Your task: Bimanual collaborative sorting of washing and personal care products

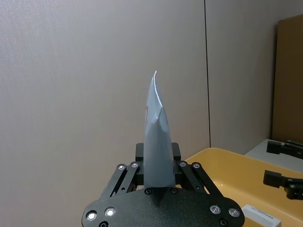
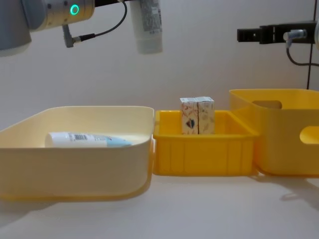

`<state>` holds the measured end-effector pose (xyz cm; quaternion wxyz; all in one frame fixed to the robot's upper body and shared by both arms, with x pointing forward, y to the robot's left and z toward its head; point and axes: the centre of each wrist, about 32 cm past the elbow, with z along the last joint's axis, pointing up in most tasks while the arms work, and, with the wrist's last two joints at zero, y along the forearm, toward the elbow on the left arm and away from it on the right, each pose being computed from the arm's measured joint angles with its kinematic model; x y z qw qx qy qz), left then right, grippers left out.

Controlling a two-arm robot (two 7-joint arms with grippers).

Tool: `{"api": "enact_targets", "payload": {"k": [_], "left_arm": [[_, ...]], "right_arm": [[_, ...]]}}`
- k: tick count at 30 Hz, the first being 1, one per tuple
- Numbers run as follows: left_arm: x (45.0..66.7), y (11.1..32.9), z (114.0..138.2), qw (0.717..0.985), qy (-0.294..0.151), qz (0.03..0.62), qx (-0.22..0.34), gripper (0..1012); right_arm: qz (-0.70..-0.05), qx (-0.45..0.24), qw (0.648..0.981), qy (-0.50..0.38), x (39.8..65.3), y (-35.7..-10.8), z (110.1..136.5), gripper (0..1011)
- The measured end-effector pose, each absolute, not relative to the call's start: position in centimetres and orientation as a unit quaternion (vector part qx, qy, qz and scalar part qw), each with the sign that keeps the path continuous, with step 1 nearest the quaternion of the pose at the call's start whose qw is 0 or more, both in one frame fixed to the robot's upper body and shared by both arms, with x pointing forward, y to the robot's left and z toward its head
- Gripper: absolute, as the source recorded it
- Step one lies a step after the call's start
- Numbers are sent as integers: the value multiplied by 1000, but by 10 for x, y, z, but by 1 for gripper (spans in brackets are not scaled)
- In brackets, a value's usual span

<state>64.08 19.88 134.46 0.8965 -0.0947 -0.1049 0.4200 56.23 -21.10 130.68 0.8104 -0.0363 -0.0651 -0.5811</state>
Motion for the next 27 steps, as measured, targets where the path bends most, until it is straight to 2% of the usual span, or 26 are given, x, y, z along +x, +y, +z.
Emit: {"api": "enact_targets", "payload": {"k": [8, 19, 27], "left_arm": [[642, 197, 1347, 903, -99, 406, -94, 291], [654, 184, 1351, 916, -89, 378, -98, 291], [658, 177, 1351, 924, -82, 361, -99, 291]], "right_arm": [[-548, -37, 833, -64, 562, -211, 1306, 1001], [-485, -35, 871, -63, 563, -212, 1309, 1001], [-473, -37, 877, -70, 565, -212, 1306, 1001]]}}
